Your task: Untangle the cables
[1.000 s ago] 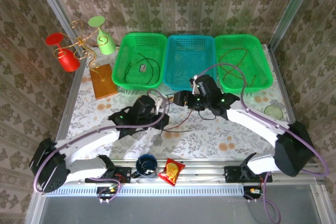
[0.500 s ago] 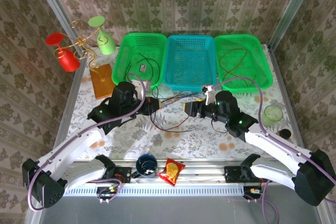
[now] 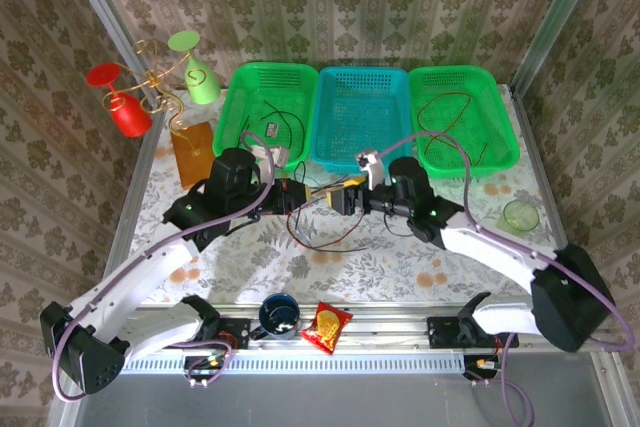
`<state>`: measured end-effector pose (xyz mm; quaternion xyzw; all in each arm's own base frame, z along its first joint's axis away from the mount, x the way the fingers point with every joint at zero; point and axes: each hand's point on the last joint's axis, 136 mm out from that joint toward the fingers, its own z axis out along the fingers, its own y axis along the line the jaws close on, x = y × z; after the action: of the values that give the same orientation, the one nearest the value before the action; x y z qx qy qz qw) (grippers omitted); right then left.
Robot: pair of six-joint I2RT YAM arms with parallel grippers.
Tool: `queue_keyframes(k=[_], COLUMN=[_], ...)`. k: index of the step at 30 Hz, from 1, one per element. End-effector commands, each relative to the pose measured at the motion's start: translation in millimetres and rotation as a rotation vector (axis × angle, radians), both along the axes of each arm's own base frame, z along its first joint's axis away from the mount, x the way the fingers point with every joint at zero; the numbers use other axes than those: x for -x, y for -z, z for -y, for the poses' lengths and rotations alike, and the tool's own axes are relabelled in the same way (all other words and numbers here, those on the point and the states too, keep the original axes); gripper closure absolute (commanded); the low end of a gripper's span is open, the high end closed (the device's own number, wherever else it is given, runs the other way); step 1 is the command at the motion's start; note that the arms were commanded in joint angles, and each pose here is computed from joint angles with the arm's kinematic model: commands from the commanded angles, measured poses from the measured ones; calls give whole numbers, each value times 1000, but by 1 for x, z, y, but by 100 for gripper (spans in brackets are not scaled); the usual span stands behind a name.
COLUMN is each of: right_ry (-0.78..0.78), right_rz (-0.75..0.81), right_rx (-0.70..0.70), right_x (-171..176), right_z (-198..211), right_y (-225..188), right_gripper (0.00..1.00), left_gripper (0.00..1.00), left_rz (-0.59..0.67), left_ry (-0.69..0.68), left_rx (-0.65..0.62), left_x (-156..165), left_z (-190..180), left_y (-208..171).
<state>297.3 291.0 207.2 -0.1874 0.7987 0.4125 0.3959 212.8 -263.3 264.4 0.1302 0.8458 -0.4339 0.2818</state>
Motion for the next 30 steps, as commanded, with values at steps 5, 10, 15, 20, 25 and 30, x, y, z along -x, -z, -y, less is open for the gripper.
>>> queue_keyframes(k=[5, 10, 15, 20, 25, 30], right_ry=[-124, -99, -135, 12, 187, 325], right_rz=[-212, -206, -237, -157, 31, 276], right_rx=[35, 84, 150, 168, 173, 316], right_x=[-14, -21, -11, -11, -6, -9], right_z=[-42, -42, -40, -10, 35, 82], right_y=[29, 42, 48, 23, -40, -94], right_gripper=[48, 50, 100, 100, 100, 100], left_gripper=[100, 100, 100, 100, 100, 100], left_rz=[-3, -3, 7, 66, 239, 389], left_ry=[6, 8, 1, -41, -42, -31], left_rx=[23, 15, 6, -2, -9, 7], left_x=[1, 3, 1, -7, -17, -27], left_z=[1, -1, -3, -10, -17, -13], left_y=[-13, -14, -17, -28, -80, -135])
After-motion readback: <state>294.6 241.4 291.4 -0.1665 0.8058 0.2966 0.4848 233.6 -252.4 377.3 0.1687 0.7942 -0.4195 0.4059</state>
